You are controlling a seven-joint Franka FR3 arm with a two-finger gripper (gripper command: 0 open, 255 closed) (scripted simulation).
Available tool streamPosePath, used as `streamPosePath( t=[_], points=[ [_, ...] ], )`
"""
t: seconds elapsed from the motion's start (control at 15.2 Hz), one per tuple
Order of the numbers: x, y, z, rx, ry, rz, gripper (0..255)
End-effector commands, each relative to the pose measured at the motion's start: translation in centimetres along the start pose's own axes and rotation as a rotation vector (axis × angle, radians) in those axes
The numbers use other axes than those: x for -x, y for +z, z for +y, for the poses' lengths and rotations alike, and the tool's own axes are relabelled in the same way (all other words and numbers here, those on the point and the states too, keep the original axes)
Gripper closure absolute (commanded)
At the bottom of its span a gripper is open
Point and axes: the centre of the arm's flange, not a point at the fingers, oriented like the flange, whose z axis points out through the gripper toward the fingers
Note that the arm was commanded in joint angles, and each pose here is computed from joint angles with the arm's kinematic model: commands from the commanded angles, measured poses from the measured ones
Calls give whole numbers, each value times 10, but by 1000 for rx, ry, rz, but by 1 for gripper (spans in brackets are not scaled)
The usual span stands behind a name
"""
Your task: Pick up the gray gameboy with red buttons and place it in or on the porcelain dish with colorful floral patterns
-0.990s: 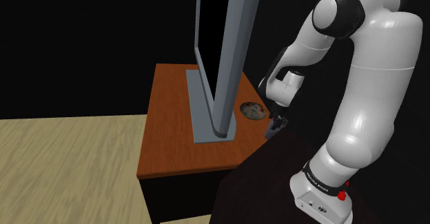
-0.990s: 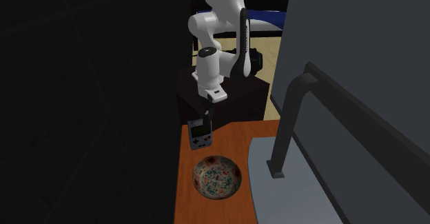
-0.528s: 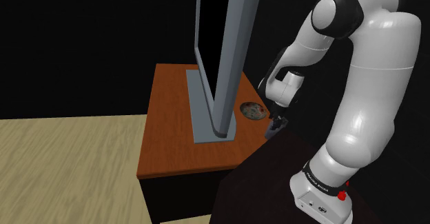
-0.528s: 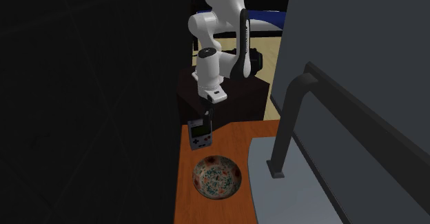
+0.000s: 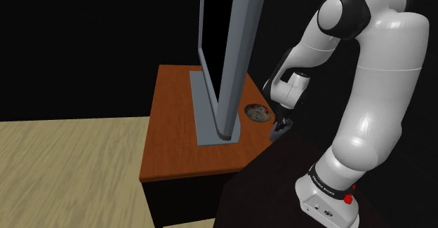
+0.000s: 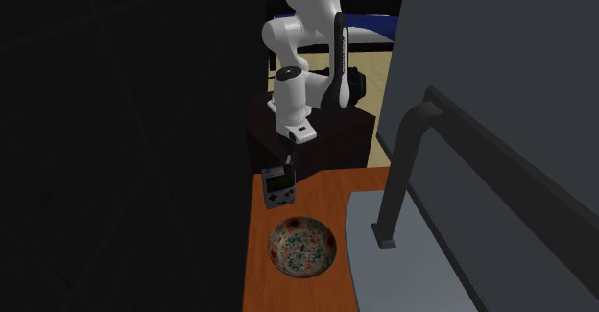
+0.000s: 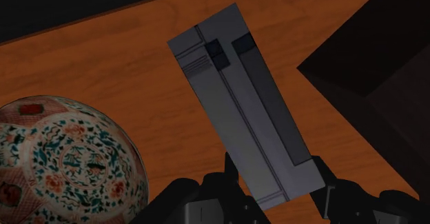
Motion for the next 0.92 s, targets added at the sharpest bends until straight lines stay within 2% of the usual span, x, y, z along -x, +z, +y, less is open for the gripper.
streamPosePath(
  t=[0.0, 0.86],
  points=[
    [1, 0, 0, 0, 2, -1, 255],
    [-1, -63, 2, 0, 2, -1, 255]
  ],
)
